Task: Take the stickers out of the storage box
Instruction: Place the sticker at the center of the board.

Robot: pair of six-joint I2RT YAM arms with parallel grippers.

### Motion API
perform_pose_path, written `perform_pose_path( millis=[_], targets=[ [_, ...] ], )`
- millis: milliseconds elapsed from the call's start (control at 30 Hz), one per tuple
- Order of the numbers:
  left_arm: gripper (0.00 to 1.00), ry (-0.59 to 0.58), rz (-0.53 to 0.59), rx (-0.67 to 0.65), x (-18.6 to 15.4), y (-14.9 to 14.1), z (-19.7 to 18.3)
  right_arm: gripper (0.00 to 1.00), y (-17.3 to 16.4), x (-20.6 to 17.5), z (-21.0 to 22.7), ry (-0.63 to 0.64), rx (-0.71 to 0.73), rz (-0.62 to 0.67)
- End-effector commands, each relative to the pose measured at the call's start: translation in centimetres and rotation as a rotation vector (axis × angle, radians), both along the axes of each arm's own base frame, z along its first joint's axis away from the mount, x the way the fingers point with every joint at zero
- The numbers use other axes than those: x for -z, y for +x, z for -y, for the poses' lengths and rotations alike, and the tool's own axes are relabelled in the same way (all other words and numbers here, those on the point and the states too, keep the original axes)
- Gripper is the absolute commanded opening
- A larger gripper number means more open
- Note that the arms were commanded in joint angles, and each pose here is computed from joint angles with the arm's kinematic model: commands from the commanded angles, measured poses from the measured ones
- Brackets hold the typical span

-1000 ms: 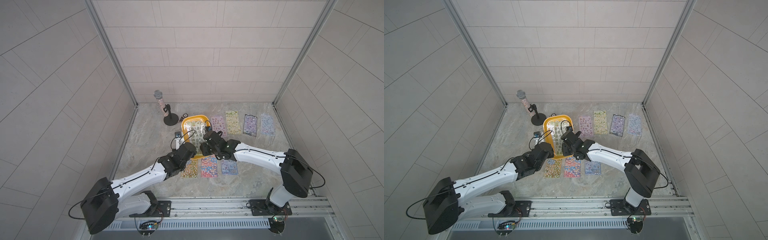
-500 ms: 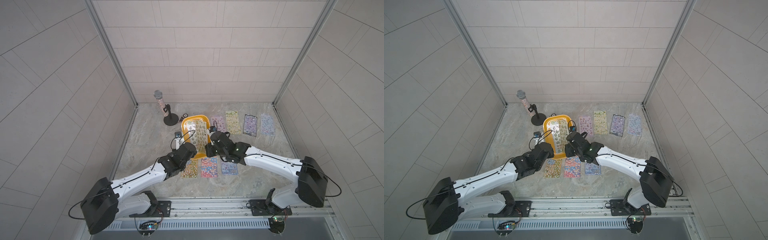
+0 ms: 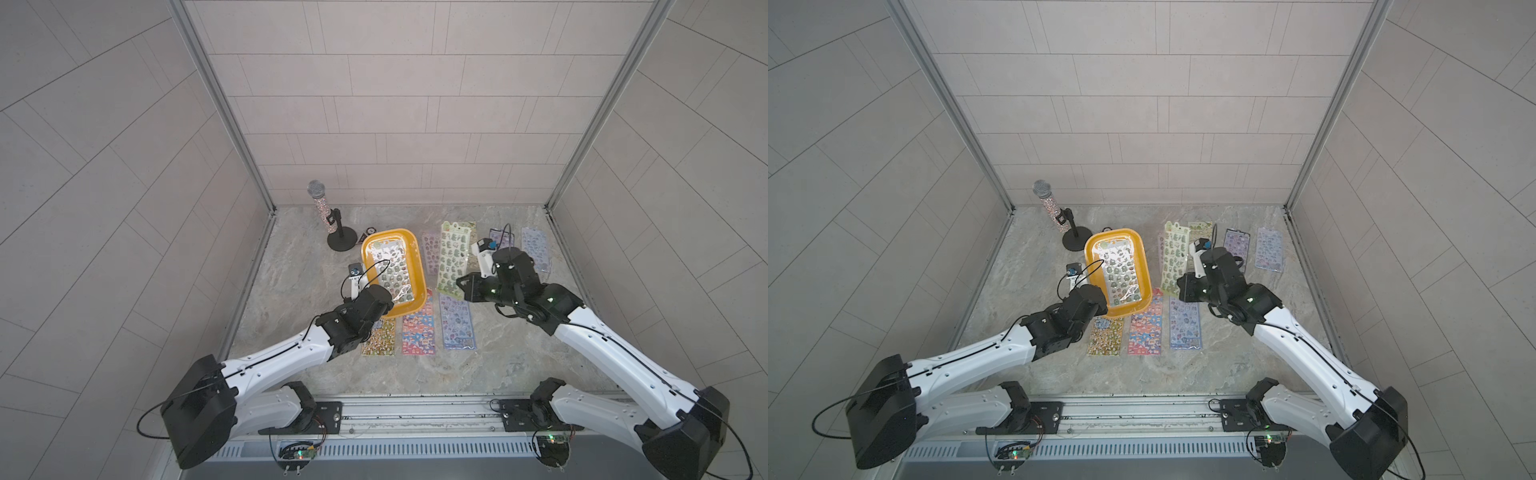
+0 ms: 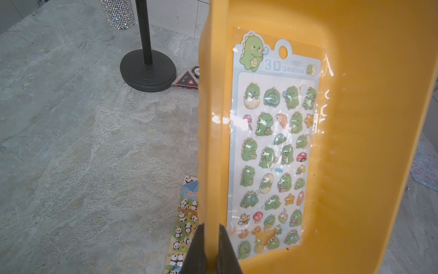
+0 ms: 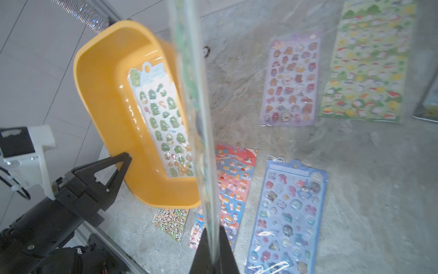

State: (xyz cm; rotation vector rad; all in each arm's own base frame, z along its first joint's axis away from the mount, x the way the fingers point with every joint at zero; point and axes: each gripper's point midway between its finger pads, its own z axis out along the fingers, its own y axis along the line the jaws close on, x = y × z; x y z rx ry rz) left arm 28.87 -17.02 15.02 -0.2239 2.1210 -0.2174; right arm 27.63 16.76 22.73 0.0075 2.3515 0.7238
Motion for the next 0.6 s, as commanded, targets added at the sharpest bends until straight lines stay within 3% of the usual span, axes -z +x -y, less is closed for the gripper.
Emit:
perform_pose_path(
  millis=[0, 100, 367, 567],
  targets=[
    [0.0, -0.029, 0.048, -0.038, -1.2, 0.3, -0.7, 0.0, -2.6, 3.0, 2.9, -0.027, -0.005, -0.208],
    [0.0, -0.033, 0.05, -0.038, -1.2, 0.3, -0.6, 0.0, -2.6, 5.3, 6.3, -0.162, 0.11, -0.291],
    [0.0, -0.051, 0.039, -0.025, -0.9, 0.3, -0.2, 0.0, -3.5, 10.4, 7.7, -0.234, 0.107, -0.535],
    [0.0, -0.06, 0.034, -0.017, -0.8, 0.3, 0.1, 0.0, -4.1, 11.3, 10.8, -0.408, 0.179, -0.576]
  ],
)
